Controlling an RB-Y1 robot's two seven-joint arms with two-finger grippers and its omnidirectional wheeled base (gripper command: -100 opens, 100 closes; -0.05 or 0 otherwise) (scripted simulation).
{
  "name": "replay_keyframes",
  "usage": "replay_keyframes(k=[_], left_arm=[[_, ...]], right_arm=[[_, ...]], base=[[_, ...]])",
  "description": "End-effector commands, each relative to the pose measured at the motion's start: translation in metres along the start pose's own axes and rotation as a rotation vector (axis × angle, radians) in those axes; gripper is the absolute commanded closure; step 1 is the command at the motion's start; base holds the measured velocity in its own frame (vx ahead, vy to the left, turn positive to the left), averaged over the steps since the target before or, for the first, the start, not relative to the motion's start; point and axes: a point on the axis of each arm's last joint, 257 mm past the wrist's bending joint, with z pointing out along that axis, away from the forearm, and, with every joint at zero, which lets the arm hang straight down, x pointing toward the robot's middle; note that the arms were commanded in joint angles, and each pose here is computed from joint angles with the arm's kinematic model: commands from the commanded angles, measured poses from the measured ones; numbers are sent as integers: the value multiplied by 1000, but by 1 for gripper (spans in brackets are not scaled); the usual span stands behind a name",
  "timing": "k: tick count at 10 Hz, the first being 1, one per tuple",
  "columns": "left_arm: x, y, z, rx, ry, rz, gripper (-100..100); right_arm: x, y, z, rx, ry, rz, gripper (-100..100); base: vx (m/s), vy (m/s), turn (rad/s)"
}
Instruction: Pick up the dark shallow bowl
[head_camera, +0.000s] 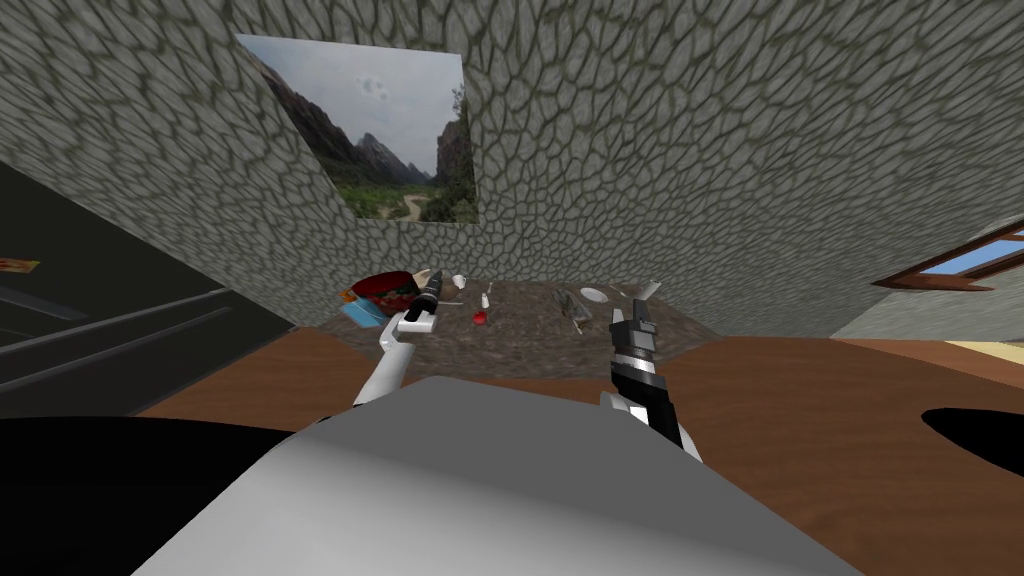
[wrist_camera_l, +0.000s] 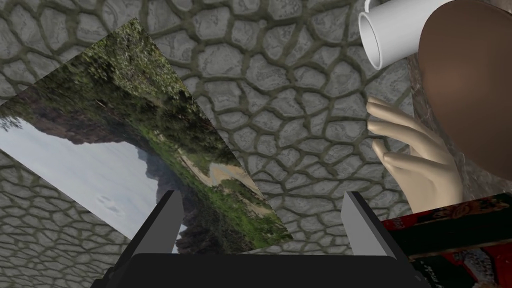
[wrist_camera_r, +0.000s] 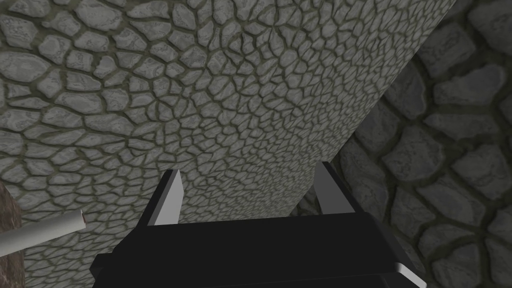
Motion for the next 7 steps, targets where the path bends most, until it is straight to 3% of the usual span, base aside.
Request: replay_keyframes(k=[1,4,7], left_arm=[[-4,11,7,-43,-5,-7,-100],[-18,37,23,-145,-34,-44,-100],[-23,59,28,-224,-48,-69,-100]], right_arm=[[0,0,0,0,0,0,0],[0,0,0,0,0,0,0],[0,0,0,0,0,0,0]], base=[[8,-70,-3],[-3,-60,-6],[4,-58,0]])
